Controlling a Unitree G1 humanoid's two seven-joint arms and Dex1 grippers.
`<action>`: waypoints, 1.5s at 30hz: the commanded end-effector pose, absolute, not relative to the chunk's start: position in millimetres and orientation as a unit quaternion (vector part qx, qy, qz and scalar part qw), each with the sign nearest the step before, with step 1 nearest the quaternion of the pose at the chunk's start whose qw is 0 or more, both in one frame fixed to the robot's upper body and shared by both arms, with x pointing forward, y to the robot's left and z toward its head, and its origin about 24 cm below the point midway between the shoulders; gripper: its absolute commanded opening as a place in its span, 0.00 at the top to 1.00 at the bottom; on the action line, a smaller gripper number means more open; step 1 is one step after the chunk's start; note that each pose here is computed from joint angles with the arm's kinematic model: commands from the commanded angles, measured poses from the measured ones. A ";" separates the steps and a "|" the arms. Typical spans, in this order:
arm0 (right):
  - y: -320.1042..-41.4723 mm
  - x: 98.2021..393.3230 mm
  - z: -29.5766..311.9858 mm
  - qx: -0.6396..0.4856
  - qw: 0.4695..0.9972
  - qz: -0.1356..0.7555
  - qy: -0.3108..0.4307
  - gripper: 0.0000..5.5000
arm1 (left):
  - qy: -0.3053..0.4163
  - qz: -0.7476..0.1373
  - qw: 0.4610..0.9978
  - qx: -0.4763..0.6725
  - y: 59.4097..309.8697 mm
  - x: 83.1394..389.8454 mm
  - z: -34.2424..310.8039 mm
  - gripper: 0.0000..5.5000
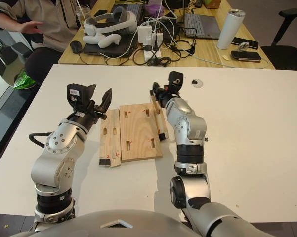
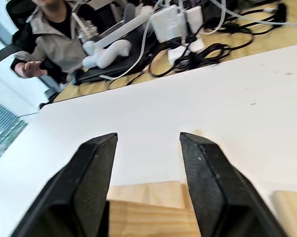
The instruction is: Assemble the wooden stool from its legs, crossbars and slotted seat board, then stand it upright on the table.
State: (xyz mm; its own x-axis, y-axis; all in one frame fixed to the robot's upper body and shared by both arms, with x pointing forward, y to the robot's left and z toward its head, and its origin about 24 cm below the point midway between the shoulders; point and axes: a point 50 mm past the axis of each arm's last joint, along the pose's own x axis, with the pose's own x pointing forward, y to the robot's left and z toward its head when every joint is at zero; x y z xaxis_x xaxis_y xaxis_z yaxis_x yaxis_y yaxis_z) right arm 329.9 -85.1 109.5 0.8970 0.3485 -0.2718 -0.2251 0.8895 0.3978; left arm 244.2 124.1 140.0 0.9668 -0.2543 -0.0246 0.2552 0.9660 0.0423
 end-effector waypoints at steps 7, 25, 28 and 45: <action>-55.7 310.3 106.1 0.197 0.930 0.230 0.207 0.57 | 0.013 -0.125 0.992 0.021 123.1 244.3 137.7 0.51; -32.0 289.6 81.1 0.232 0.898 0.263 0.268 0.57 | 0.009 -0.121 0.992 0.019 121.4 246.7 136.3 0.51; -41.9 305.6 107.9 0.219 0.919 0.254 0.205 0.57 | 0.006 -0.120 0.993 0.018 120.9 248.8 138.1 0.51; -104.2 391.1 81.1 0.038 0.946 0.144 0.289 0.40 | 0.012 -0.111 0.994 0.013 119.4 249.1 135.9 0.51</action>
